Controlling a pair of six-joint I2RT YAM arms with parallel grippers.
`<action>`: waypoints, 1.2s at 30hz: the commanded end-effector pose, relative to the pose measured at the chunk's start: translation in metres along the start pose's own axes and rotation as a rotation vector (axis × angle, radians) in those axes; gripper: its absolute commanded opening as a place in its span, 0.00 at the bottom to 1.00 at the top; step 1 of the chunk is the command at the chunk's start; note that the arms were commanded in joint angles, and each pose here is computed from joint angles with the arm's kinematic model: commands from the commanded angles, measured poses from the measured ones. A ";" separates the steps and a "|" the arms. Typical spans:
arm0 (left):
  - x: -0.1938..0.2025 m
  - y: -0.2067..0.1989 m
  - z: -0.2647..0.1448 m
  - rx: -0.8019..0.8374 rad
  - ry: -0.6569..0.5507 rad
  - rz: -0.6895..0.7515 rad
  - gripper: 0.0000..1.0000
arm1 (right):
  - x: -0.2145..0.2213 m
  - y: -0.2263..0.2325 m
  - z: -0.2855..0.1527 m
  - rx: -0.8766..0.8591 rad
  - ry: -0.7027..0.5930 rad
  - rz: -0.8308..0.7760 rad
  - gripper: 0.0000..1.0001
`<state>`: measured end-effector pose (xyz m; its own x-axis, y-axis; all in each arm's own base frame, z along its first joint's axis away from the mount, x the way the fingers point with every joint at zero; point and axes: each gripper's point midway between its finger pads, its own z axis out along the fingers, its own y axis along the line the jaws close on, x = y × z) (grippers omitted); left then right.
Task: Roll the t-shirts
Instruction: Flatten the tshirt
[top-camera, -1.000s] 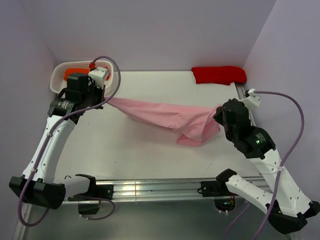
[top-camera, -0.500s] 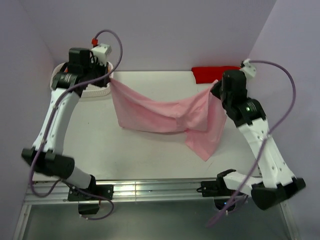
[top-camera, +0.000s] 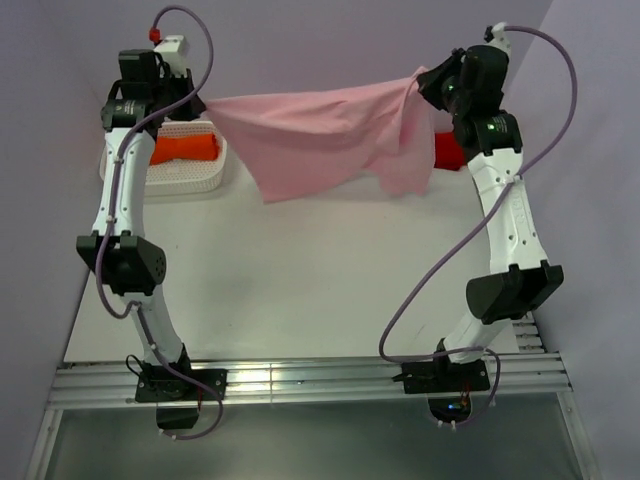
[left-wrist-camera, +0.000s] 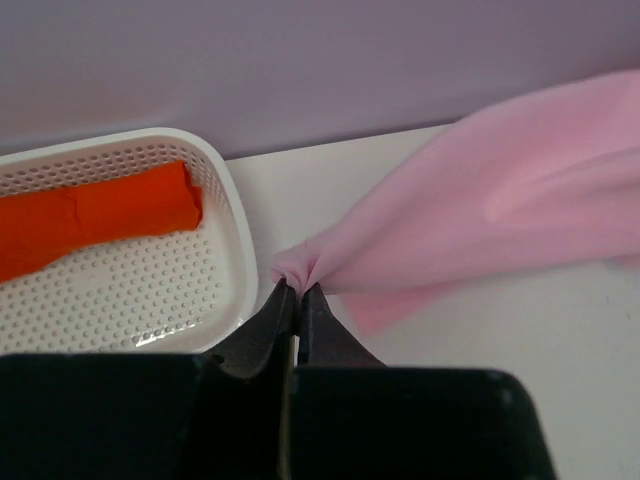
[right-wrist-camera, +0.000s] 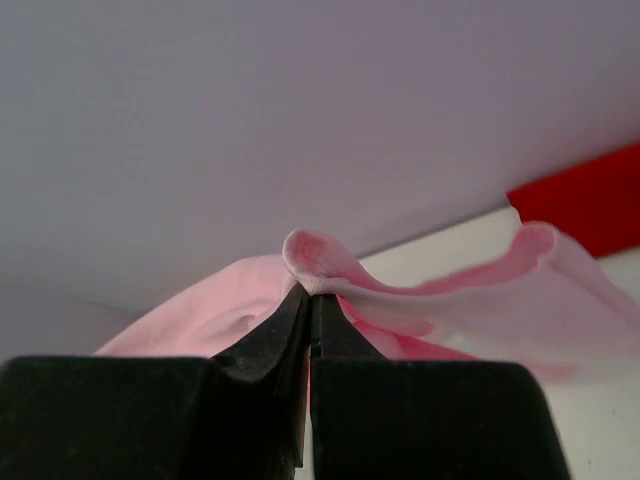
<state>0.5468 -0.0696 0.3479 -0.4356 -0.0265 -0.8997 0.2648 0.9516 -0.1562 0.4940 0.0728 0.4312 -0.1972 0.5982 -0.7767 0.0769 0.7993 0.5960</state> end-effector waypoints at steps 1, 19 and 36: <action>-0.052 -0.025 -0.061 0.065 -0.180 0.056 0.00 | -0.052 0.034 -0.042 -0.131 -0.122 0.015 0.00; 0.280 -0.003 -0.103 0.097 0.525 0.181 0.00 | 0.214 -0.179 -0.089 0.259 0.285 0.175 0.00; 0.350 0.004 -0.089 0.125 0.675 0.142 0.00 | 0.246 -0.225 -0.063 0.442 0.401 0.079 0.28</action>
<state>0.2972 -0.0462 0.0583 -0.8521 0.3149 -0.4181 0.4102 0.8979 -0.1598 0.3549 0.0409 0.1045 -0.5388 0.6720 -0.5081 0.5068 0.7403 0.4417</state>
